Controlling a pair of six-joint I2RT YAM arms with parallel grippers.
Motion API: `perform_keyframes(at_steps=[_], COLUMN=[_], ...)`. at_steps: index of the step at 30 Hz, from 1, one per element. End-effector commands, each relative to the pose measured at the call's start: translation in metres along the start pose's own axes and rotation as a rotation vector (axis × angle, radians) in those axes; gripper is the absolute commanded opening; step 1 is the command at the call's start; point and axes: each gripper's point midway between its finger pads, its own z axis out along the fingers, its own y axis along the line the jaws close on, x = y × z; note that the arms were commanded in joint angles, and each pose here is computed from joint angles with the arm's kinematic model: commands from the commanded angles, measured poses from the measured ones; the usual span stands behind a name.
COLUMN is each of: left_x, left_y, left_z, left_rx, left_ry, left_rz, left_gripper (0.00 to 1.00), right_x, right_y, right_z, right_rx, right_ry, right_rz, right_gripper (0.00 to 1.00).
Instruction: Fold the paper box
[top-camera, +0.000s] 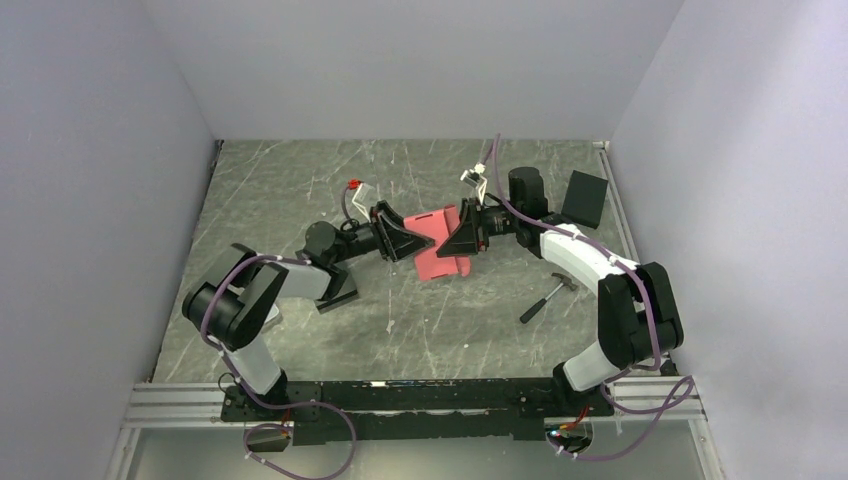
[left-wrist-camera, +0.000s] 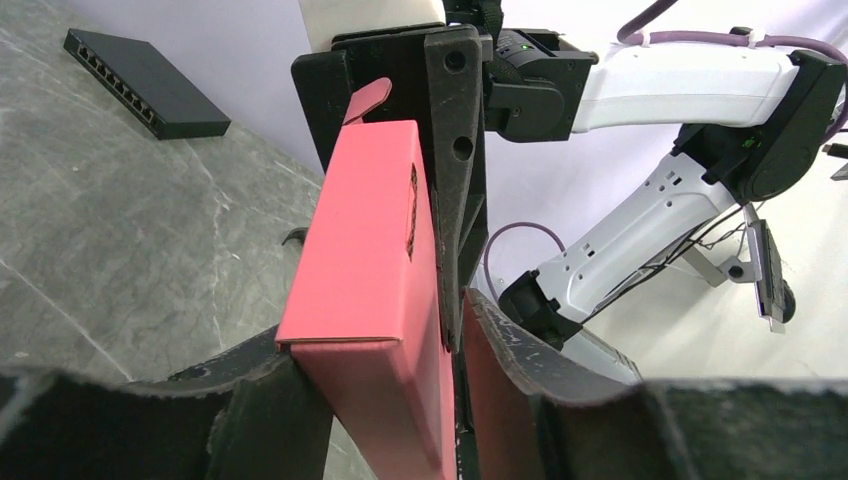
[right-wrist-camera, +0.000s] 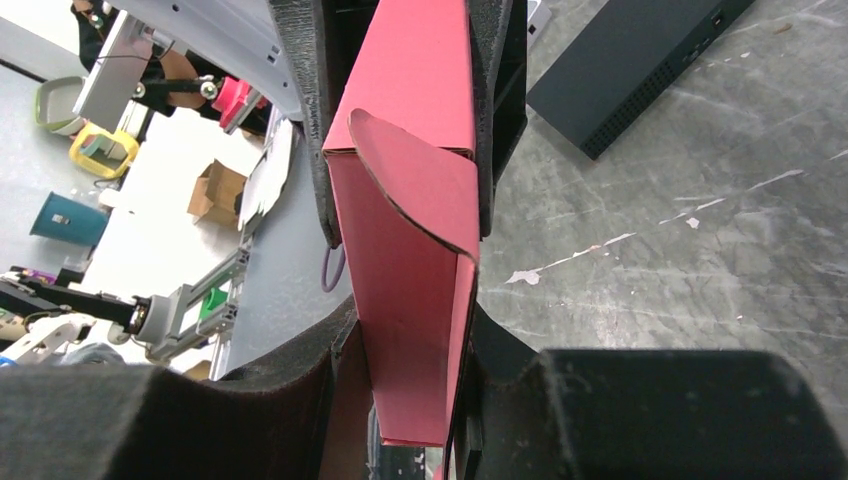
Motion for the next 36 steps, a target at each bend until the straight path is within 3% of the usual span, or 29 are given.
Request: perform_keyframes(at_steps=[1,7,10,13,16,19,24,31,36], left_x=[-0.013,-0.009,-0.007,-0.007,-0.007,-0.010,-0.016,-0.018,-0.012], left_y=[-0.021,-0.022,-0.023,-0.027,-0.030,-0.031,-0.030,-0.035,-0.046], left_z=[0.007,0.008,0.008,0.007,0.004,-0.002,-0.014,-0.033,-0.037], left_rx=[0.090,0.105,0.111,0.118,0.128,0.134,0.134,0.150,0.203], left_ry=[-0.011,0.016,0.027,0.032,0.043,0.055,0.076,0.136,0.211], left_rz=[0.044,-0.005,-0.020,-0.011,0.016,0.037,0.054,0.071,0.089], left_gripper=[0.48,0.34,0.18,0.13,0.12,0.09,0.06,0.06,0.06], right_x=[-0.006,-0.007,-0.007,-0.007,-0.007,-0.008,-0.014,-0.027,-0.063], right_y=[0.010,0.008,0.007,0.006,0.007,0.009,0.020,0.051,0.045], right_z=[0.000,-0.001,-0.001,-0.002,-0.003,-0.009,-0.024,-0.054,-0.066], right_rx=[-0.028,-0.009,-0.002,0.010,0.026,0.063,0.124,0.116,0.220], right_ry=[-0.002,-0.002,-0.001,0.003,0.017,0.046,0.067,0.078,-0.034], right_rz=[-0.070,-0.092,-0.101,-0.110,-0.133,-0.230,-0.362,-0.537,-0.495], right_gripper=[0.25,0.26,0.28,0.31,0.45,0.67,0.82,0.84,0.70])
